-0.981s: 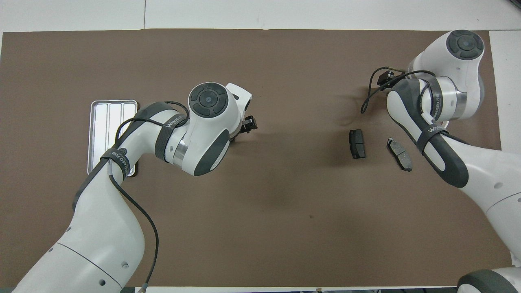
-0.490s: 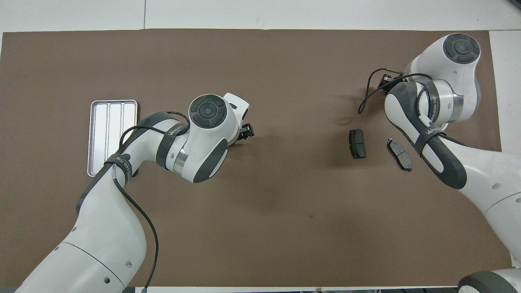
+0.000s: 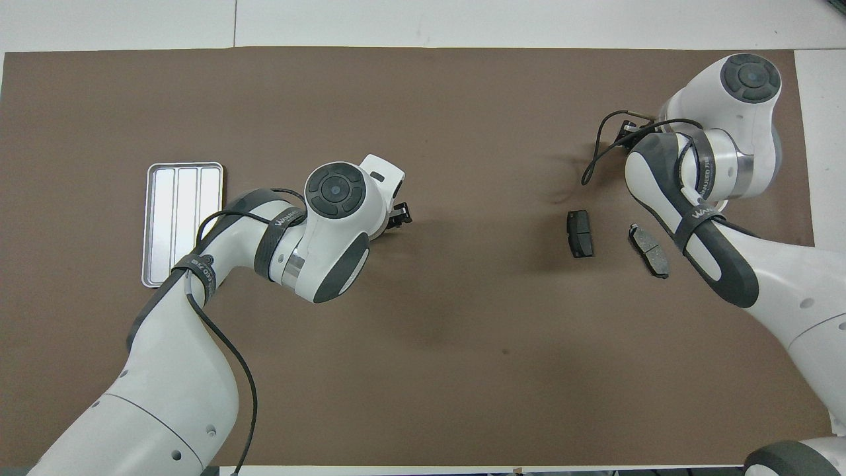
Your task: Pick bearing gear from pile to tray
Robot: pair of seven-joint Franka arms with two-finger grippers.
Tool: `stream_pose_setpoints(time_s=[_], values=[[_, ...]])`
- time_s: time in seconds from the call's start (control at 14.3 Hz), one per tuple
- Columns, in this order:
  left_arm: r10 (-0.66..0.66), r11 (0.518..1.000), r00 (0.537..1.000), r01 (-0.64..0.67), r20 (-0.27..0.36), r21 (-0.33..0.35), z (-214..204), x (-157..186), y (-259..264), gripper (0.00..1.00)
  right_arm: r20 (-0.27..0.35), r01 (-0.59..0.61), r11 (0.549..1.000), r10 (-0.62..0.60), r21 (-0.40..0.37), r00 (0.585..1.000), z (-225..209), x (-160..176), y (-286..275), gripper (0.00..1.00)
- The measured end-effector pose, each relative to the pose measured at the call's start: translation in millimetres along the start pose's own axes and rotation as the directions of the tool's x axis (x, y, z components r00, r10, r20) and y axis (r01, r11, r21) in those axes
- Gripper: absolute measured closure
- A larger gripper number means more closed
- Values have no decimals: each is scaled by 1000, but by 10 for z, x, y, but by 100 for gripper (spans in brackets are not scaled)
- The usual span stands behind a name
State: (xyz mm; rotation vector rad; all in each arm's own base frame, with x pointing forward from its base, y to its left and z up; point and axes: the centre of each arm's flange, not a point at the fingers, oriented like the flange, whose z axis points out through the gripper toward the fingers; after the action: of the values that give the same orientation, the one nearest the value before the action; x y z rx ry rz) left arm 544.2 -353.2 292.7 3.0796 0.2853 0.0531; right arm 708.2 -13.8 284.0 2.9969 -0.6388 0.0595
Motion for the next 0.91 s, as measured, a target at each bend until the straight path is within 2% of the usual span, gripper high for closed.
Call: stream_pose_setpoints(time_s=[0.21,0.42,0.63,0.77,0.91], values=[[-2,1000,1000,2,-7,-4,-55,9,4,76,28,3,1000,-3,-15,1000,-60,-10,-20,62],[10,999,1000,-10,-23,31,-335,168,32,76,52,7,999,-5,-31,999,-230,3,-58,64],[13,999,998,-10,-62,42,-1151,652,-217,76,69,7,999,-4,-44,998,-446,-7,-53,64],[55,997,997,-52,-61,54,-1748,1002,-874,76,95,17,998,-12,-58,995,-662,-48,-102,64],[121,992,992,-119,-35,44,-2138,1334,-1842,76,120,41,997,-32,-72,992,-965,-134,-252,64]])
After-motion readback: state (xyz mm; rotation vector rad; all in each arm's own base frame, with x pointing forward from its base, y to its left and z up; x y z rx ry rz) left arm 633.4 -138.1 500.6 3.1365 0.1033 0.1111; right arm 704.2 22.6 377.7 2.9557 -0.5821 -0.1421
